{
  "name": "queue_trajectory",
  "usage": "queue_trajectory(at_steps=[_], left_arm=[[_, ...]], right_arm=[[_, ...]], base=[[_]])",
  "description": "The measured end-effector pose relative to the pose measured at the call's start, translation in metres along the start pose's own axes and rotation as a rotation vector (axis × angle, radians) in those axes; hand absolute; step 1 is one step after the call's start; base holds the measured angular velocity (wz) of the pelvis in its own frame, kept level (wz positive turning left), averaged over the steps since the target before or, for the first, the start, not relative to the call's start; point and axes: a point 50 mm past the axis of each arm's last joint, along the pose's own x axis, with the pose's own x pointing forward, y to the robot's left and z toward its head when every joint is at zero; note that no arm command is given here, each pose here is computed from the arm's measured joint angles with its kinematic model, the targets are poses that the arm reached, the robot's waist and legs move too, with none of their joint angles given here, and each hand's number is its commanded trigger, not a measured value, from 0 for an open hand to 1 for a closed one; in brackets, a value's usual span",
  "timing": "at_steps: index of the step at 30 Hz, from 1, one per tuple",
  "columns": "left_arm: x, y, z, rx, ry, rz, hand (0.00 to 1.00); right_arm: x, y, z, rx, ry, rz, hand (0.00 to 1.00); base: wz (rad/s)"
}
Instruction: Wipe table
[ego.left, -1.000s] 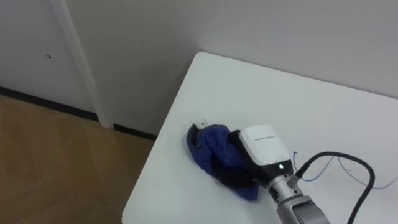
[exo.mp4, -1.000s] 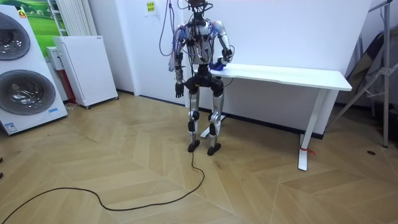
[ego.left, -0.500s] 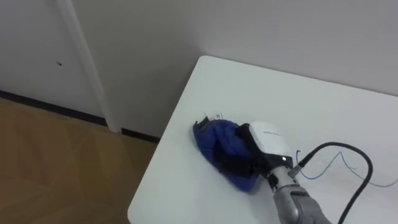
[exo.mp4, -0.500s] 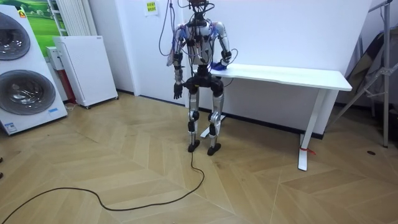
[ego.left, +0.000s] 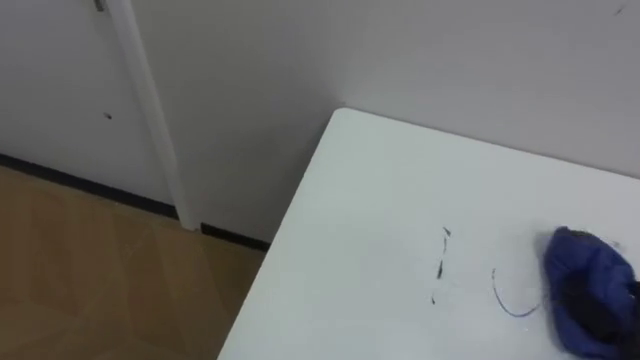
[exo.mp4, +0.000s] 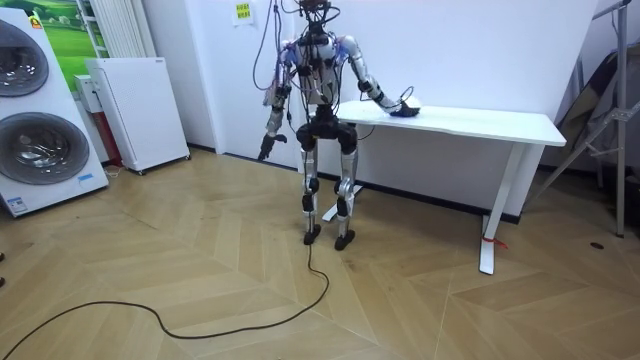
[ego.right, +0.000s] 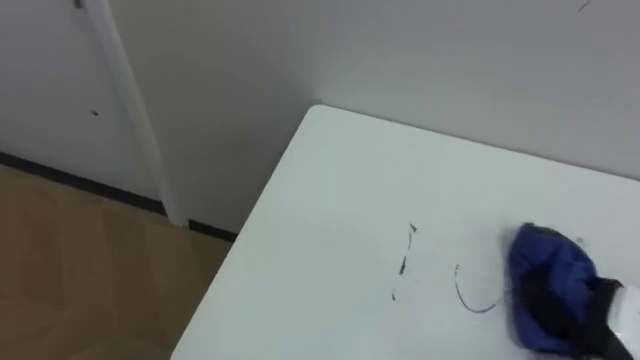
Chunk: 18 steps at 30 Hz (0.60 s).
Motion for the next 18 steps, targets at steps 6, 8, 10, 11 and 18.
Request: queue_trajectory(at_steps=[6, 8, 10, 11, 18], left_arm=[[0.004, 0.003, 0.022, -0.013, -0.072, 0.008, 0.0], [0.004, 0.0, 0.027, -0.003, -0.088, -0.001, 0.0], [0.004, -0.004, 0.031, 0.01, -0.094, -0.017, 0.0], [0.003, -0.009, 0.032, 0.019, -0.092, -0.031, 0.0], [0.004, -0.018, 0.052, 0.058, -0.132, -0.069, 0.0]], right_arm=[[0.003, -0.005, -0.009, -0.029, 0.044, -0.007, 1.0], [0.005, -0.002, 0.0, -0.032, 0.031, -0.002, 1.0], [0.007, 0.001, 0.011, -0.051, 0.012, 0.002, 1.0], [0.009, 0.002, 0.019, -0.081, -0.007, 0.013, 1.0], [-0.003, 0.031, 0.13, -0.332, -0.484, 0.144, 1.0]], base=[[-0.12], [-0.11], [-0.22], [-0.37], [-0.31]])
